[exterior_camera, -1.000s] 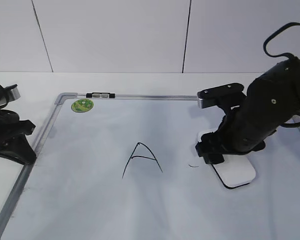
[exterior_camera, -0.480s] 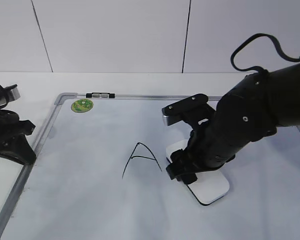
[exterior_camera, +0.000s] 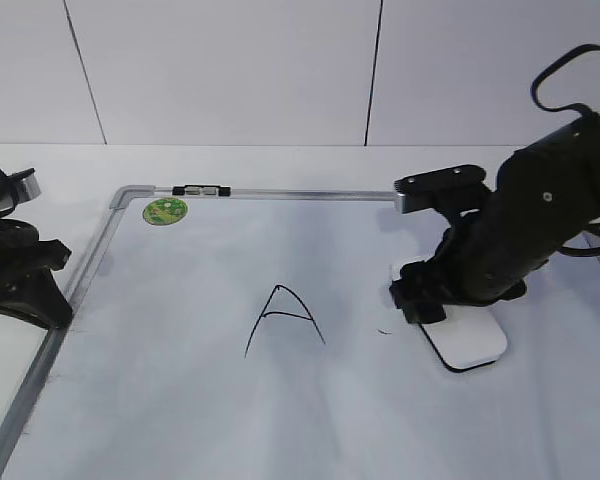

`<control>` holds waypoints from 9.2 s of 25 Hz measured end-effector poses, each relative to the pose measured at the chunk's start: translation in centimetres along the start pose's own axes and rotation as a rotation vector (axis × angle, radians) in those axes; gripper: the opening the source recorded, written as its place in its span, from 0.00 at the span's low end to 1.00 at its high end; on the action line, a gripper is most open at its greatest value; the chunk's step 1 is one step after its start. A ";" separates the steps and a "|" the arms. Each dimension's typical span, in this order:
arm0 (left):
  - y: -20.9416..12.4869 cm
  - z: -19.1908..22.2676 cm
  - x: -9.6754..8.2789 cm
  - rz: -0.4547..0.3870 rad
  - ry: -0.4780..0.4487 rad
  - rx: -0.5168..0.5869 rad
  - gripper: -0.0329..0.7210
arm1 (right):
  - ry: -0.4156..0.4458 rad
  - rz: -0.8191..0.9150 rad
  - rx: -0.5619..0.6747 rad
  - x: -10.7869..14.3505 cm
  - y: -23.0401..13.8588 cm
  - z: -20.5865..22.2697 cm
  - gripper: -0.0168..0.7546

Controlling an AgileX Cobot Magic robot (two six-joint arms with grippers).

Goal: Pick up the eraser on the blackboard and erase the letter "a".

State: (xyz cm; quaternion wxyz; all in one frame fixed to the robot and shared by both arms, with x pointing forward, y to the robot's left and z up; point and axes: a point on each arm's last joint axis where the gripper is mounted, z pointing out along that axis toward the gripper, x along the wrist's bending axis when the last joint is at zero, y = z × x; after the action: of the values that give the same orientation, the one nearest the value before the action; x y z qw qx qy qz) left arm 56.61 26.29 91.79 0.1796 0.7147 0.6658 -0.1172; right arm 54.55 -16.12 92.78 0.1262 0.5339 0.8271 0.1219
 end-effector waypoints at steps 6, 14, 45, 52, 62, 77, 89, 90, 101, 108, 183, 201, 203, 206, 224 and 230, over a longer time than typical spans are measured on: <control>0.0 0.0 0.0 0.000 0.000 0.000 0.10 | -0.027 0.076 0.006 -2.6 -0.1 0.2 0.75; 0.0 0.0 0.0 0.001 0.001 0.001 0.10 | 0.043 -0.159 -0.017 5.2 -0.3 -0.6 0.75; 0.0 0.0 0.1 -0.004 -0.003 0.002 0.10 | -0.035 -0.041 -0.057 2.6 -1.2 -0.9 0.75; 0.0 0.0 0.1 -0.005 -0.005 0.003 0.10 | -0.020 -0.112 -0.052 4.8 -0.7 -0.8 0.75; 0.0 0.0 0.1 -0.005 -0.005 0.003 0.10 | -0.054 -0.007 -0.062 0.9 0.2 0.5 0.75; 0.0 -0.1 0.1 -0.007 -0.004 0.000 0.10 | 0.019 -0.096 -0.041 4.7 -0.2 0.1 0.75; 0.0 -0.1 0.1 -0.007 -0.003 -0.001 0.10 | 0.016 -0.045 -0.023 3.9 -1.2 0.4 0.75; 0.0 -0.1 0.1 -0.007 -0.003 -0.001 0.10 | 0.006 -0.018 -0.023 2.9 -1.3 0.4 0.75; 0.0 -0.1 0.1 -0.007 -0.003 -0.001 0.10 | -0.114 0.136 0.005 -1.7 -3.1 -0.6 0.75; 0.0 -0.1 0.1 -0.007 -0.004 0.000 0.10 | -0.107 0.142 -0.008 -1.5 -2.8 -0.7 0.75; 0.0 -0.1 0.1 -0.007 -0.004 0.000 0.11 | 0.036 -0.027 0.010 5.1 -5.2 -1.4 0.75; 0.0 -0.1 0.1 -0.007 -0.005 0.003 0.11 | -0.242 0.207 0.054 -2.5 -3.0 -3.8 0.75; 0.0 -0.1 0.1 -0.007 -0.005 0.003 0.11 | -0.257 0.206 0.053 -3.5 -2.7 -4.2 0.75; 0.0 -0.1 0.1 -0.007 -0.005 0.003 0.11 | -0.253 0.196 0.054 -3.9 -2.8 -4.9 0.75; 0.0 -0.1 0.1 -0.006 -0.007 0.002 0.11 | -0.259 0.340 0.094 -9.5 -4.3 -6.3 0.75; 0.0 -0.1 0.1 -0.006 -0.007 0.002 0.11 | -0.158 0.388 0.105 -11.7 -5.2 -6.3 0.75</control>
State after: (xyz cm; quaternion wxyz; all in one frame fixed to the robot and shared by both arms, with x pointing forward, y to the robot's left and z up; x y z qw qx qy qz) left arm 56.59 26.39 91.81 0.1806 0.7124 0.6673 -0.1210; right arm 52.61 -29.32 97.81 0.1367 0.6968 0.7017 0.0584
